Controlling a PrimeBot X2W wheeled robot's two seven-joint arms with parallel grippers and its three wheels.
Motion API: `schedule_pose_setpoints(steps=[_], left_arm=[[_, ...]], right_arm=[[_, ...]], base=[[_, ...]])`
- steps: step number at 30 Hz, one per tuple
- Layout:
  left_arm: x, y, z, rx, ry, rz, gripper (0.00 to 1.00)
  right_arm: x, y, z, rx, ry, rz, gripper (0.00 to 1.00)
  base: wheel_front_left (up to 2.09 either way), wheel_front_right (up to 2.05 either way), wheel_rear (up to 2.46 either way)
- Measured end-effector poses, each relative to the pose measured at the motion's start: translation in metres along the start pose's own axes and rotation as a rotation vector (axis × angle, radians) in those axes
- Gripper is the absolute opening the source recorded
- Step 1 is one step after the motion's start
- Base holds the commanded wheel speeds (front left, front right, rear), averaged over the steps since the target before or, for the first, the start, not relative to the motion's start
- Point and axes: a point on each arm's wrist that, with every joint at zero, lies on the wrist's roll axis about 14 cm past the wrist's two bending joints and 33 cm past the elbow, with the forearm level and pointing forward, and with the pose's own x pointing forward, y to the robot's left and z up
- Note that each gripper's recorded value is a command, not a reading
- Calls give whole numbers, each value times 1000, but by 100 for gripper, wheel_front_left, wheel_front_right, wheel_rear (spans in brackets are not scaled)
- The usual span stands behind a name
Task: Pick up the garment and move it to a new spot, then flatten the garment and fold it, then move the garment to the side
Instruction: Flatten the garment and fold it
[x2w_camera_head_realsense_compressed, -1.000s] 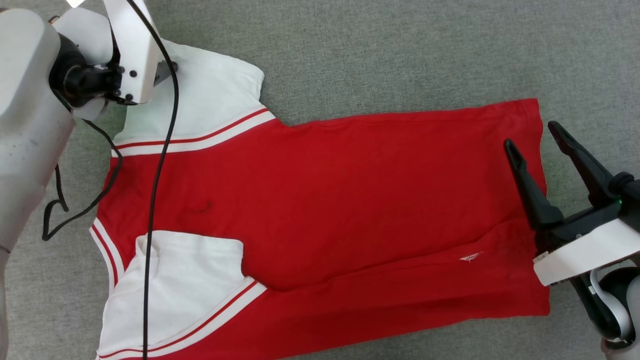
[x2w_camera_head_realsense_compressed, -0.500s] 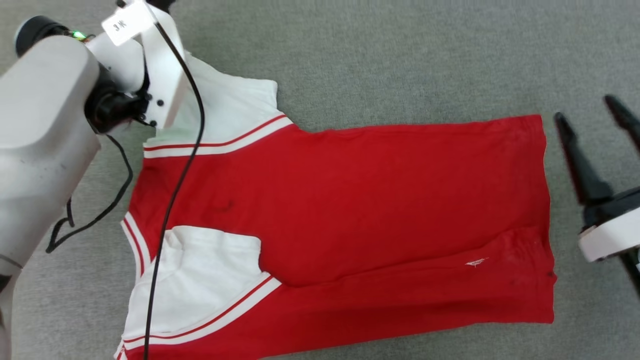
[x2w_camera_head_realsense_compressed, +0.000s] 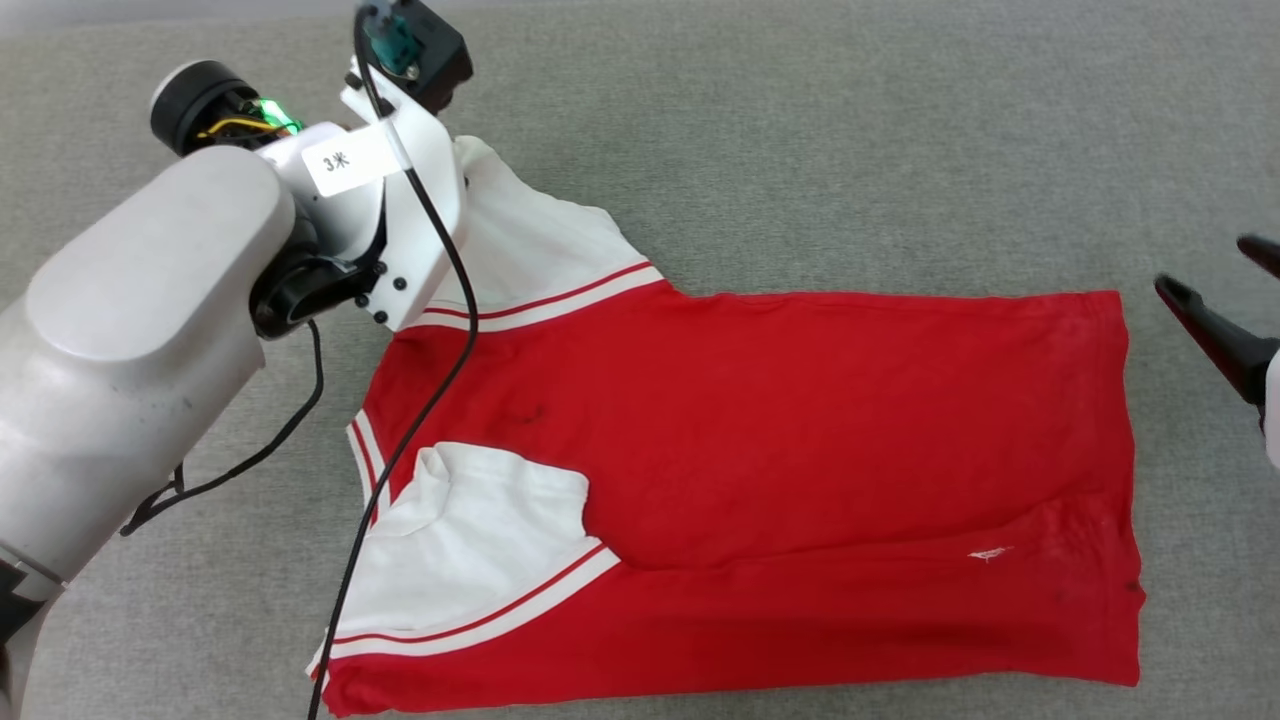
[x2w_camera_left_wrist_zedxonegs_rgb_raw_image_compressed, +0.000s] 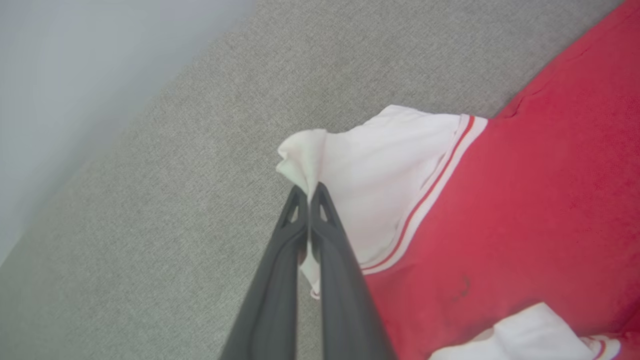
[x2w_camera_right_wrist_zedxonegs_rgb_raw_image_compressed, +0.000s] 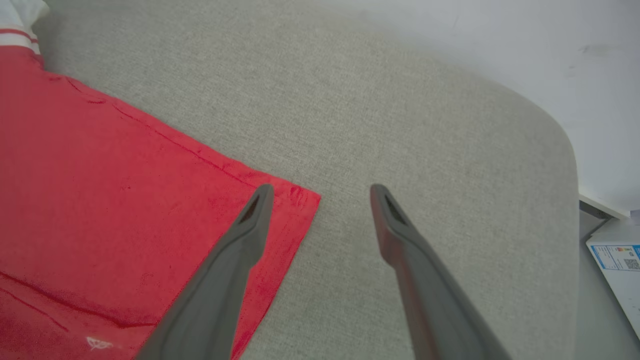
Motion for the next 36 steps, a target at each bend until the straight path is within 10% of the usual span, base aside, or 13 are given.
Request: schedule_pose_setpoints(steps=[11,27,28,29,36], left_arm=[[-5,-3,6,37,-42,-10,0],[14,5,-4,39,-42,-17,0],[15,6,-4,38,-41,-17,0],[15,6,-4,36,-44,-18,0],[3,9,1,30,-76,2,0]], right_arm=[[32,-2,-50,64,361,47,100],[78,27,-105,72,517,109,100],[79,27,-104,74,509,110,41],[79,28,-103,74,496,113,2],[76,29,-81,63,369,121,0]], base=[[0,0,0],[0,0,0],[0,0,0],[0,0,0],[0,0,0]])
